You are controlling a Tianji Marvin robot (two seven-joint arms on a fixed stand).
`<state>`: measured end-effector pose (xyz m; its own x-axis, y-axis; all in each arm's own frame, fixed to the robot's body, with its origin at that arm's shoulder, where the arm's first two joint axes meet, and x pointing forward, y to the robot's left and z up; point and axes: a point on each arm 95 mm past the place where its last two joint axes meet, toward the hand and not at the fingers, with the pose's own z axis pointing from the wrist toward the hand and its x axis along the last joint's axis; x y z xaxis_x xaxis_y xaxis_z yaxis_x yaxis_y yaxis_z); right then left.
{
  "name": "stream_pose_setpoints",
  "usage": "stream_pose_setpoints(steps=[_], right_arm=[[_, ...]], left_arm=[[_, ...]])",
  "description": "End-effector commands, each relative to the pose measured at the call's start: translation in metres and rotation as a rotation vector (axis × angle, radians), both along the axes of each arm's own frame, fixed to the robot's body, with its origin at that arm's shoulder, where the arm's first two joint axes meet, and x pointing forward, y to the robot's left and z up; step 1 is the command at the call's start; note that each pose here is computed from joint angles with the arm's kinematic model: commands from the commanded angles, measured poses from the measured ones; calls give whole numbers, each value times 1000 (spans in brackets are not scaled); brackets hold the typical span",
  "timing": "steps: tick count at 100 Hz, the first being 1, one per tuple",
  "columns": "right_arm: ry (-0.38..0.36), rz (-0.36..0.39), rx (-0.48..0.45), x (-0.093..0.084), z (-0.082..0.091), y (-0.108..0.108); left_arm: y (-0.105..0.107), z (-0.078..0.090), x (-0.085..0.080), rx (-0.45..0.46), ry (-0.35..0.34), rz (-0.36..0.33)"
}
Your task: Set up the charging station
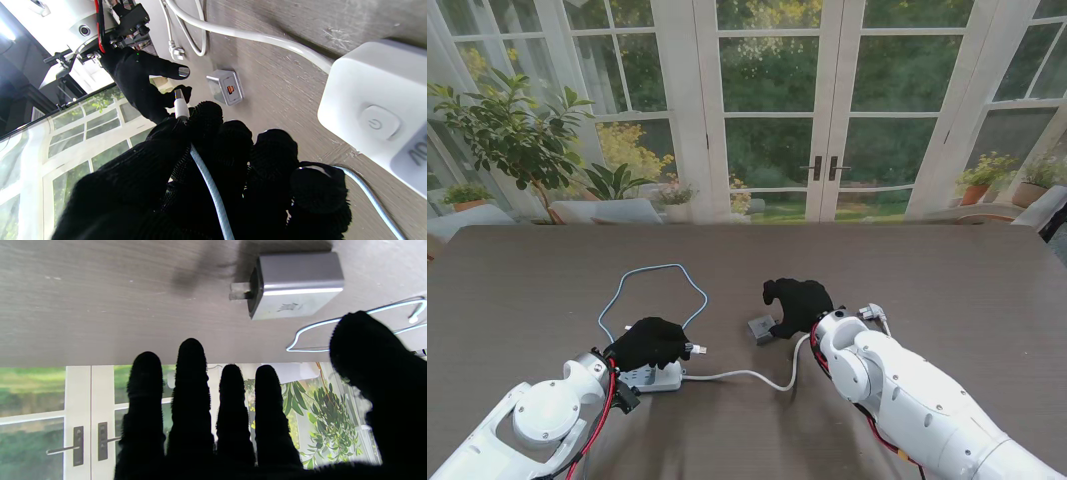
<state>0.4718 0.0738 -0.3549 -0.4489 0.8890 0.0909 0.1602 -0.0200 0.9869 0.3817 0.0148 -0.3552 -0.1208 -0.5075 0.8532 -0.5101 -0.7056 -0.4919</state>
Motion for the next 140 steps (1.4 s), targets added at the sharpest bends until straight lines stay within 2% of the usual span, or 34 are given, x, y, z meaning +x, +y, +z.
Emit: stream_pose_setpoints(steps=[1, 37, 108, 140], right_arm=[[1, 7, -11, 3, 0, 6], [-43, 39, -80, 17, -10, 16], [10, 65, -173, 25, -32, 28], [8, 64, -173, 24, -44, 28]], left_arm=[[-2, 1, 0, 7, 10, -18], [-1, 3, -1, 7, 17, -11], [-2, 1, -4, -3, 40, -12], [-2, 1, -4, -8, 44, -10]])
